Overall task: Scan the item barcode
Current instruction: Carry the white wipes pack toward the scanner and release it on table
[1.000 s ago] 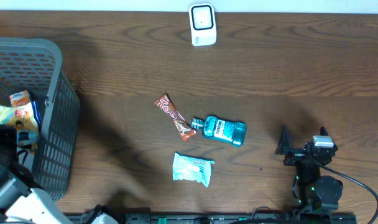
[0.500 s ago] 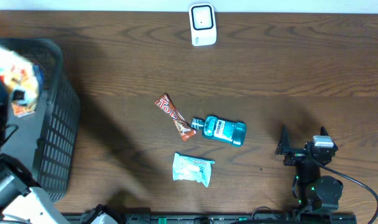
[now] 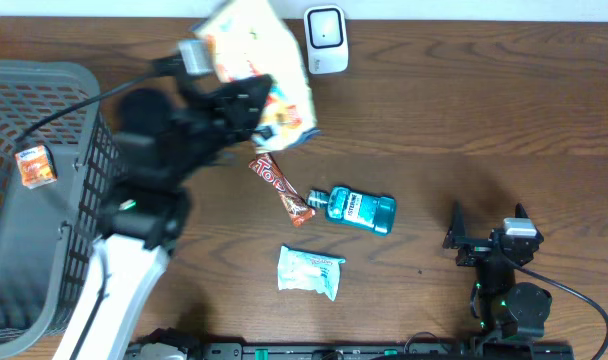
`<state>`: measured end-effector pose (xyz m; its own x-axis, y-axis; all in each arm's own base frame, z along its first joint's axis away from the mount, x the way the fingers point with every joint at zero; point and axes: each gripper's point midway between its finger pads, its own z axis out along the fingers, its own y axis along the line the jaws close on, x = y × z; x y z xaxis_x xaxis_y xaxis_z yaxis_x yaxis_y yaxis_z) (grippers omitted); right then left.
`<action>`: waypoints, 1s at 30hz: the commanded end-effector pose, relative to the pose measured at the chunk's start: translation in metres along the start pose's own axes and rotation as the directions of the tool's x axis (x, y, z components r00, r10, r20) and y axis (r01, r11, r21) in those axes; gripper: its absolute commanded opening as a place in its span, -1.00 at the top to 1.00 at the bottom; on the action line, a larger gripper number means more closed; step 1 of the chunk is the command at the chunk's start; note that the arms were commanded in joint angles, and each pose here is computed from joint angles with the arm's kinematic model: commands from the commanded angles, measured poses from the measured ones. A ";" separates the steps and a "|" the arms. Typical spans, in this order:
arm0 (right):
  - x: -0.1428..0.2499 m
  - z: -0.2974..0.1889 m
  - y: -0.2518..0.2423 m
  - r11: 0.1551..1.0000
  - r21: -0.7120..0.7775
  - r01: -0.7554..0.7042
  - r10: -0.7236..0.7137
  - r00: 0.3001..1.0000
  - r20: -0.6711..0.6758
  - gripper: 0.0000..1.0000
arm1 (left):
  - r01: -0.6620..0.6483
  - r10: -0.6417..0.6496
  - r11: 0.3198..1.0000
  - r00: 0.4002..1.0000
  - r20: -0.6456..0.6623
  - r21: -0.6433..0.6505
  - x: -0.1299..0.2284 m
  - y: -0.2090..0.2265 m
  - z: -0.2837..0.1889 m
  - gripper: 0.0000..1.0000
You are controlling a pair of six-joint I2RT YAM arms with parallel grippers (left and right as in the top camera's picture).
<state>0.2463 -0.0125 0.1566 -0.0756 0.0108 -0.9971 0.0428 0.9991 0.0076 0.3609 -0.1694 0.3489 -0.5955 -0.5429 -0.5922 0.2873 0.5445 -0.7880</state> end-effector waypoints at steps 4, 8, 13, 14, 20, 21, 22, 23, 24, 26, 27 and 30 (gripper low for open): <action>0.001 0.000 0.001 1.000 -0.005 0.014 -0.014 1.000 -0.004 -0.98 | -0.091 0.097 0.992 0.993 0.070 -0.086 0.033 0.012 0.092 0.85; 0.001 0.000 0.001 1.000 -0.005 0.014 -0.014 1.000 -0.004 -0.99 | -0.111 0.113 0.993 0.991 0.071 -0.030 0.067 0.019 0.144 0.85; 0.001 0.000 0.001 1.000 -0.006 0.015 -0.015 1.000 -0.004 -0.99 | -0.063 0.063 0.998 0.998 0.031 0.000 0.117 0.044 0.188 0.85; 0.001 0.000 0.001 1.000 -0.005 0.014 -0.014 1.000 -0.004 -0.99 | -0.035 0.035 0.999 0.999 0.016 -0.003 0.128 0.052 0.195 0.85; 0.001 0.000 0.001 1.000 -0.005 0.014 -0.014 1.000 -0.004 -0.99 | 0.073 -0.074 0.995 0.997 -0.010 -0.074 0.164 0.096 0.216 0.85; 0.001 0.000 0.001 1.000 -0.006 0.015 -0.015 1.000 -0.004 -0.99 | 0.107 -0.108 0.990 0.994 -0.004 -0.096 0.168 0.105 0.218 0.85; 0.001 0.000 0.001 1.000 -0.005 0.015 -0.015 1.000 -0.004 -0.99 | 0.138 -0.139 0.984 0.990 0.001 -0.115 0.171 0.113 0.219 0.86; 0.001 0.000 0.001 1.000 -0.006 0.015 -0.015 1.000 -0.003 -0.98 | 0.163 -0.163 0.978 0.987 0.006 -0.127 0.174 0.118 0.220 0.85; 0.001 0.000 0.001 1.000 -0.005 0.015 -0.015 1.000 -0.004 -0.99 | 0.189 -0.189 0.973 0.982 0.008 -0.133 0.177 0.122 0.221 0.85; 0.001 0.000 0.001 1.000 -0.005 0.014 -0.014 1.000 -0.004 -0.99 | 0.219 -0.219 0.966 0.976 0.011 -0.137 0.181 0.127 0.223 0.85; 0.001 0.000 0.001 1.000 -0.006 0.015 -0.015 1.000 -0.004 -0.99 | 0.229 -0.230 0.963 0.973 0.011 -0.140 0.182 0.130 0.224 0.85; 0.001 0.000 0.001 1.000 -0.006 0.015 -0.015 1.000 -0.004 -0.99 | 0.234 -0.237 0.958 0.971 -0.002 -0.164 0.188 0.136 0.224 0.85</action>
<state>0.2463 -0.0125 0.1561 -0.0779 0.0110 -0.9969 0.0432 0.9990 0.0076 0.4490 -0.3405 0.0863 -0.6666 -0.6141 -0.4226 0.0426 0.5346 -0.8440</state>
